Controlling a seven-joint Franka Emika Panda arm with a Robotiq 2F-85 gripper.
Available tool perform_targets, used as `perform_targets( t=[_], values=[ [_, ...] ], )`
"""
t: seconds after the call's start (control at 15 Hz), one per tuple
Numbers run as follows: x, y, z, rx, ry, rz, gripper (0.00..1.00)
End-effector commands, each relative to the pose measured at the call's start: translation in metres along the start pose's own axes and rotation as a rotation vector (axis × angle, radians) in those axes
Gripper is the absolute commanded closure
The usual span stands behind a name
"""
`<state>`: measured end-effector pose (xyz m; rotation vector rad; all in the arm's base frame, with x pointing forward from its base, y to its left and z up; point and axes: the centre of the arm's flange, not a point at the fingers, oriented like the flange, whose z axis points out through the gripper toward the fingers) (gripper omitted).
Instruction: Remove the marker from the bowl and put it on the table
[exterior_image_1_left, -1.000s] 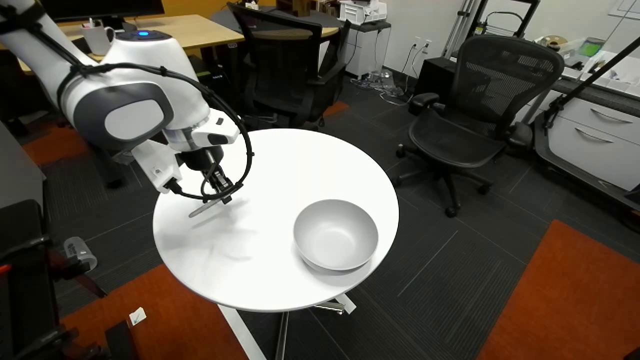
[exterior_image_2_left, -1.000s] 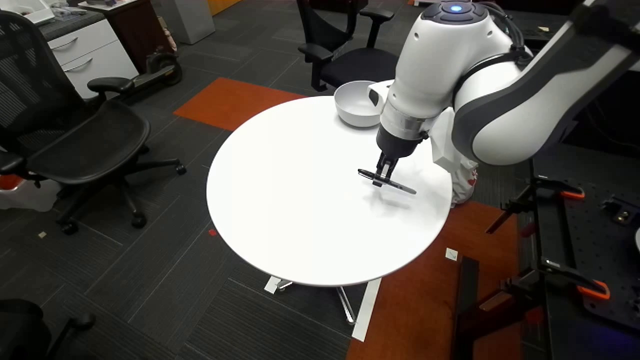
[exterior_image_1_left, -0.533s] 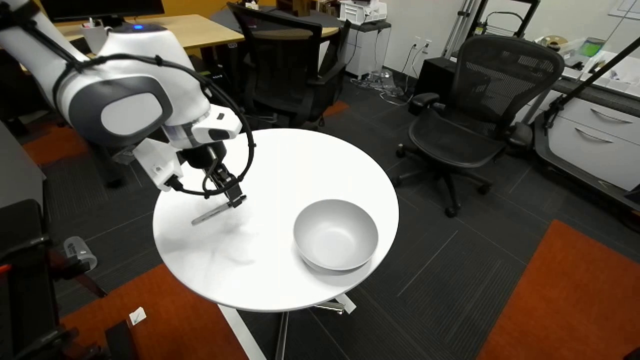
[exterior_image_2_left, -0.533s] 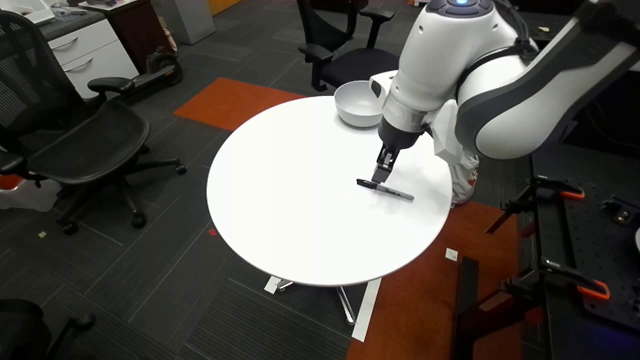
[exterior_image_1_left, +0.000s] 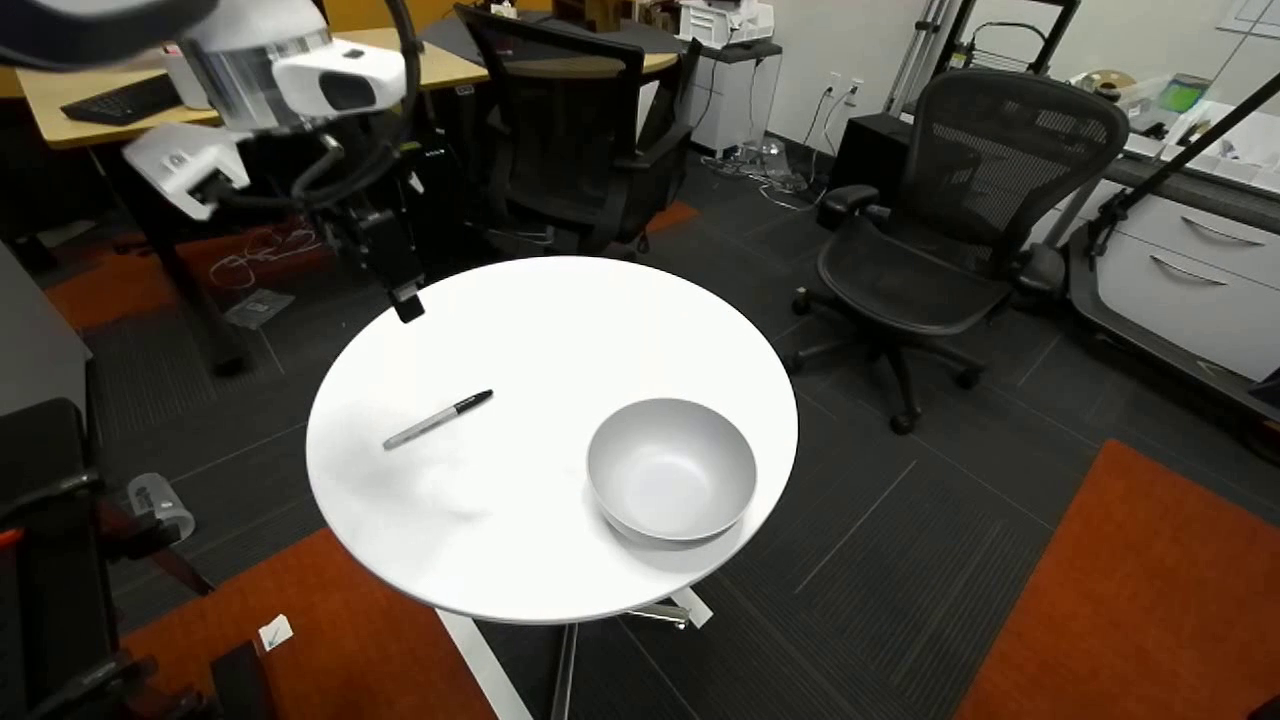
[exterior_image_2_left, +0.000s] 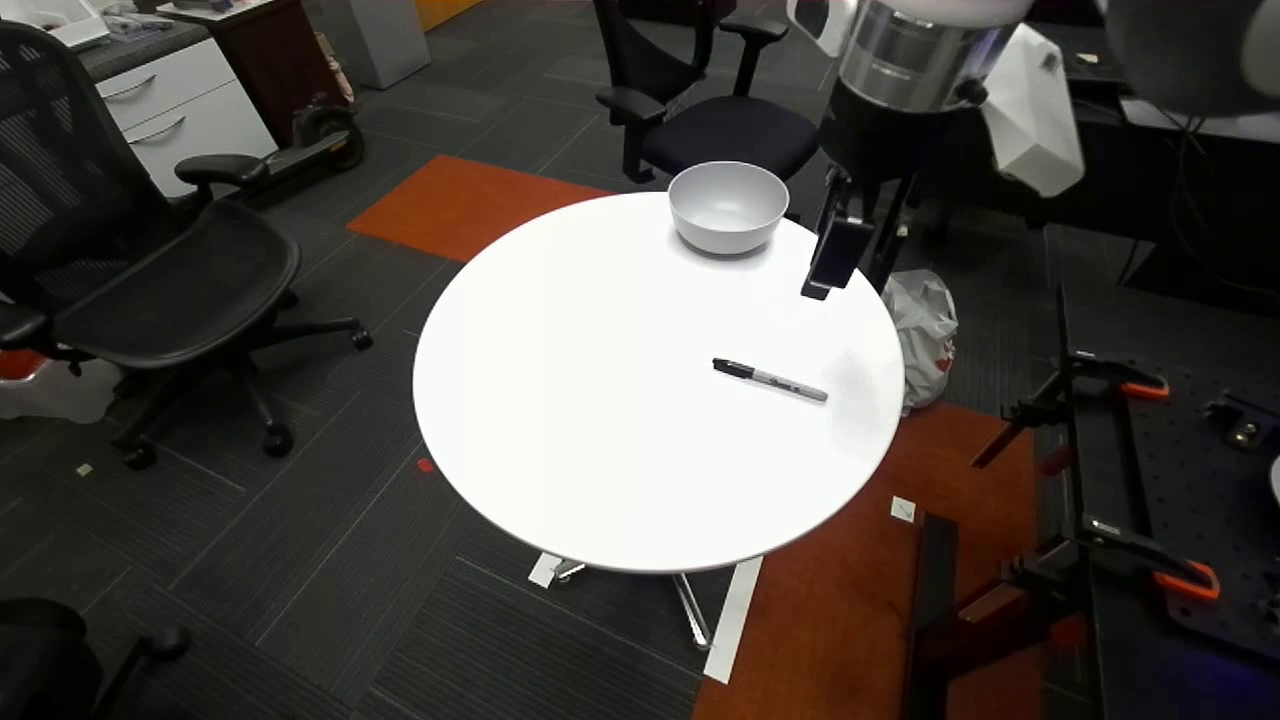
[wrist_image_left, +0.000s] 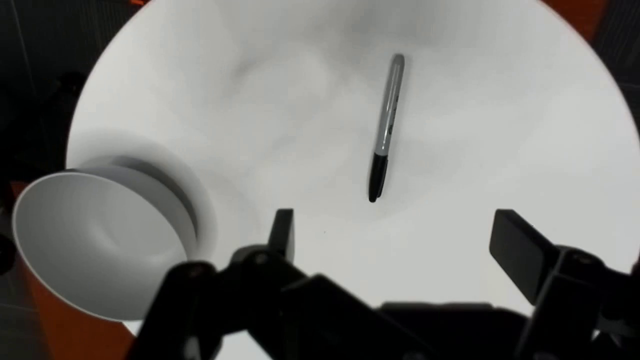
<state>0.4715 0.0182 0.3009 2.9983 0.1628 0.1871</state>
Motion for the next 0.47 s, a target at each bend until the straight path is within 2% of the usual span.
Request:
perform_targets(
  t=[0.0, 0.07, 0.2, 0.4],
  values=[
    [-0.023, 0.002, -0.061, 0.016, -0.027, -0.01, 0.0],
    [-0.007, -0.003, -0.033, -0.001, -0.015, 0.0, 0.0],
    [-0.012, -0.002, -0.052, -0.001, -0.012, -0.004, 0.0],
    [-0.016, 0.0, -0.053, 0.0, -0.014, -0.001, 0.0]
  ],
)
